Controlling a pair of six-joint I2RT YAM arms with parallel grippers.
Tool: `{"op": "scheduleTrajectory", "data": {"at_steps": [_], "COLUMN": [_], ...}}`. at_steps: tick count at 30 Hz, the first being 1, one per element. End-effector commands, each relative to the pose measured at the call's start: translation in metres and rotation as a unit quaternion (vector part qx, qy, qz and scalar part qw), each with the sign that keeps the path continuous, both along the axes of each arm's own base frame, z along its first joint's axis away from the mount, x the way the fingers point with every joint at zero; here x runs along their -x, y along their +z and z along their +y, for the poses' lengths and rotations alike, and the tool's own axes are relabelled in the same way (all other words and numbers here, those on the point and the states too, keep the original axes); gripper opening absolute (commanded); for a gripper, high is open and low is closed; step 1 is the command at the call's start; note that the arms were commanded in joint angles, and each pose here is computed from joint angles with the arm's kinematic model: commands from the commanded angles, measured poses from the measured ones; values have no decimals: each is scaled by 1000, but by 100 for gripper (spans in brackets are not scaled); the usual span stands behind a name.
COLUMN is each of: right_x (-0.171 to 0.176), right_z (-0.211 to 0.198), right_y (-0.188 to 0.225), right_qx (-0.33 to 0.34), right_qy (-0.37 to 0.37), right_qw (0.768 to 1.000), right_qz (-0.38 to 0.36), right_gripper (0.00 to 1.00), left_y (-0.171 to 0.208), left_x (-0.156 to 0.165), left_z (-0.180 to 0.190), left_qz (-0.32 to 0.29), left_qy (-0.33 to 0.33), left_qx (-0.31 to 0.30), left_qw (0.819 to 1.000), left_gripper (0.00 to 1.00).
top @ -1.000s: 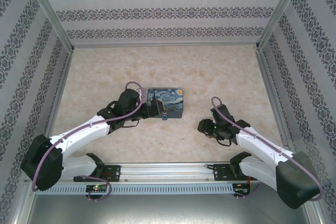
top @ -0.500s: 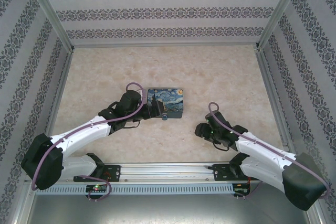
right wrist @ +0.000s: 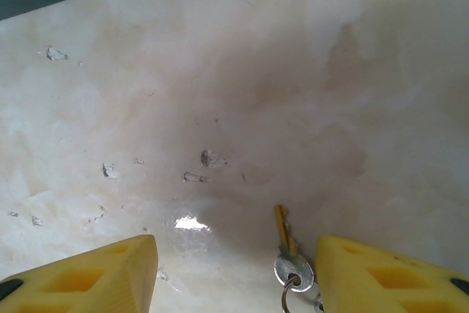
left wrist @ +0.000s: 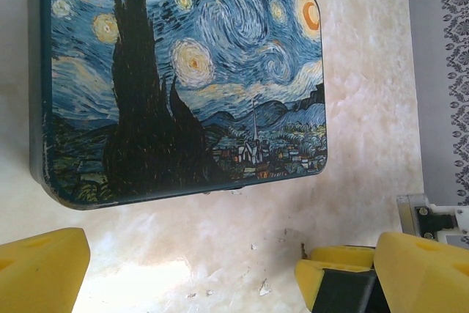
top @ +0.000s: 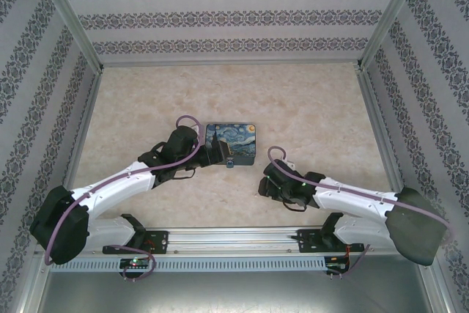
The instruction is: Unlock the padlock with the key
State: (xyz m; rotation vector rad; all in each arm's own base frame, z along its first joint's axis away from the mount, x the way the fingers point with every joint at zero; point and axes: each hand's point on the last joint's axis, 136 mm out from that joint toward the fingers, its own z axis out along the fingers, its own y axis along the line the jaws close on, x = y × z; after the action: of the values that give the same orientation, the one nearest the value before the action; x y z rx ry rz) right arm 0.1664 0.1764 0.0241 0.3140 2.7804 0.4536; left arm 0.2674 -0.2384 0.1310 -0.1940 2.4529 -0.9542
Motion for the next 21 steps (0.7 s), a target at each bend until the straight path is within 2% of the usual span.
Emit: {"op": "scheduleTrajectory", "data": {"at_steps": [1, 12, 21], "right_x": [-3, 4, 6], "right_z": [-5, -13, -14], "right_y": [7, 3, -5], "right_qx": [33, 93, 93], "right_qy": [13, 89, 106], "right_qw": [999, 992, 990], "right_qz": [-10, 7, 19], "right_gripper": [59, 52, 47], "left_y": [-3, 1, 4], "left_x": [4, 6, 6], "left_z": [1, 0, 0], "left_qz": [1, -2, -5], "left_qy": [-1, -10, -10], "left_qx": [-10, -11, -12], "left_qw": [1000, 1000, 1000], "left_gripper": [100, 100, 100]}}
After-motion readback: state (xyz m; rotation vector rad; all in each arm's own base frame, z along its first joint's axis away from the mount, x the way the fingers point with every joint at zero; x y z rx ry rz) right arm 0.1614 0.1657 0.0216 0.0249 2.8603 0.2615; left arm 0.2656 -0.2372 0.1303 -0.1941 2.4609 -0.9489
